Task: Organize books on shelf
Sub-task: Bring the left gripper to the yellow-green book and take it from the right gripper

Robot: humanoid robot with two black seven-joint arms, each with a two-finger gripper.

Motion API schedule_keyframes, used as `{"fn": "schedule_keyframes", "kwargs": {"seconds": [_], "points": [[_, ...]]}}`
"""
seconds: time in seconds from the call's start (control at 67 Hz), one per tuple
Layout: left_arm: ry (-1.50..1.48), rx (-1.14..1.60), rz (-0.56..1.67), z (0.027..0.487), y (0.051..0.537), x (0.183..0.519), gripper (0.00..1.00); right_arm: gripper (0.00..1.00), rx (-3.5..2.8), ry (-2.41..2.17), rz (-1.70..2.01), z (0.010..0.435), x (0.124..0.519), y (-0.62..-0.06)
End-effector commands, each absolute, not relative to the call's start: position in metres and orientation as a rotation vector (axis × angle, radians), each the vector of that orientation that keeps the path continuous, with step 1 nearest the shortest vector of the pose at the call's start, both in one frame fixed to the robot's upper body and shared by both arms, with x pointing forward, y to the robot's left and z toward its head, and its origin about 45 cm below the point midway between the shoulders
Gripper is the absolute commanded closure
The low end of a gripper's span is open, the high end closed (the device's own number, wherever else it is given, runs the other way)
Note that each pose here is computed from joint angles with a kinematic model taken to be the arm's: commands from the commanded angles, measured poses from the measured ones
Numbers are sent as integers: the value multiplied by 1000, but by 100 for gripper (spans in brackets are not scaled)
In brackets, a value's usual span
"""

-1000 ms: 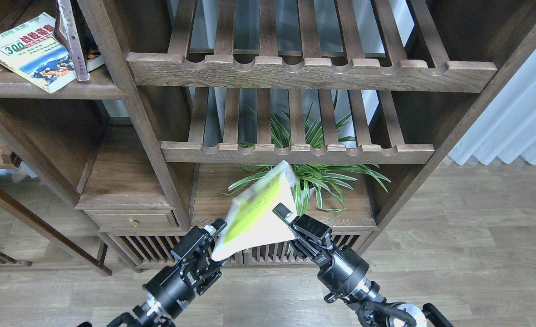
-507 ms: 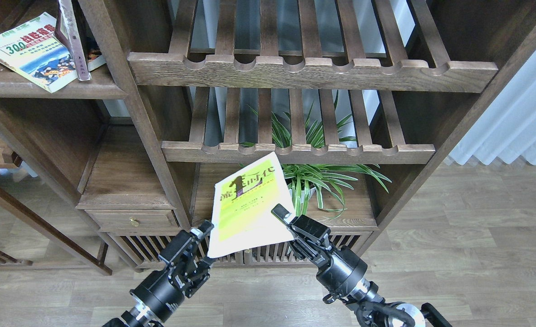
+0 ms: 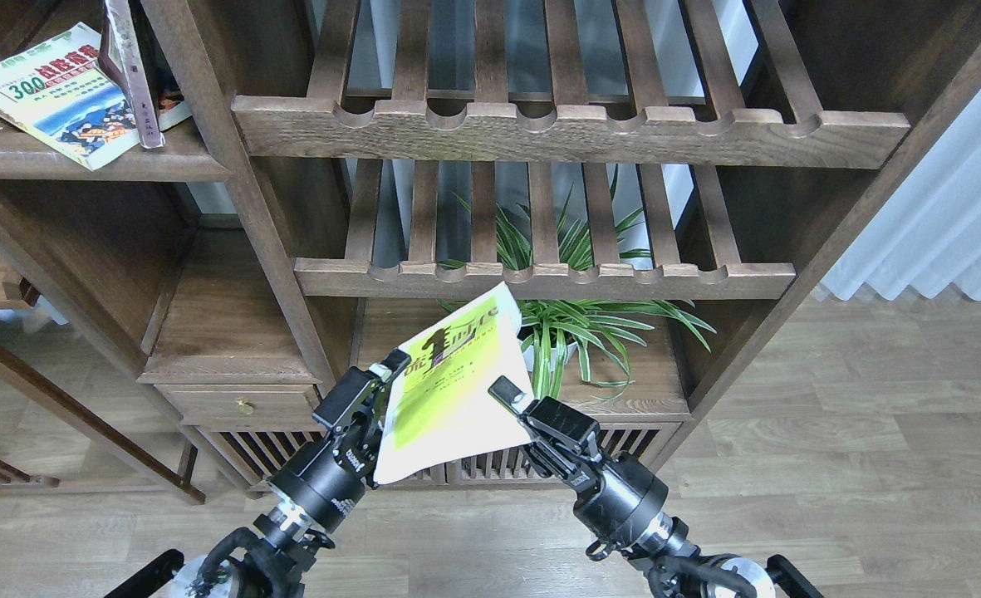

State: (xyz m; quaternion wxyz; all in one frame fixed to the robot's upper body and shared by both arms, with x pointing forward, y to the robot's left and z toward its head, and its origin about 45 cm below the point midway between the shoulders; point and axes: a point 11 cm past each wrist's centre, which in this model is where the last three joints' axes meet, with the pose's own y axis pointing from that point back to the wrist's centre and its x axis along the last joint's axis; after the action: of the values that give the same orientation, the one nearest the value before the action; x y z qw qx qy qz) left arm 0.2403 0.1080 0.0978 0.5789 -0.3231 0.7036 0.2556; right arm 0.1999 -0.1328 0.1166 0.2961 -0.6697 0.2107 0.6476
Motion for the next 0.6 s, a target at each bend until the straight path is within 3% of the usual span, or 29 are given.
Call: {"fn": "schedule_keyframes", "kwargs": {"seconds": [0.0, 0.149, 0.179, 0.224, 0.463, 0.582], "points": [[1634, -782, 607, 101, 111, 248, 37, 100, -1783, 557, 1720, 118, 200, -132], [1604, -777, 592, 109, 110, 260, 67, 100, -1781, 558, 1722, 117, 200, -133], [1597, -775, 594, 110, 110, 263, 82, 99, -1781, 558, 1722, 117, 200, -133], [1594, -776, 596, 110, 111, 266, 94, 99, -1781, 558, 1722, 117, 200, -133], [1595, -710, 584, 105, 120, 260, 100, 94, -1783, 560, 1723, 117, 200, -133], [1588, -681, 590, 103, 129, 257, 100, 55, -1789, 571, 1732, 113, 199, -133]]}}
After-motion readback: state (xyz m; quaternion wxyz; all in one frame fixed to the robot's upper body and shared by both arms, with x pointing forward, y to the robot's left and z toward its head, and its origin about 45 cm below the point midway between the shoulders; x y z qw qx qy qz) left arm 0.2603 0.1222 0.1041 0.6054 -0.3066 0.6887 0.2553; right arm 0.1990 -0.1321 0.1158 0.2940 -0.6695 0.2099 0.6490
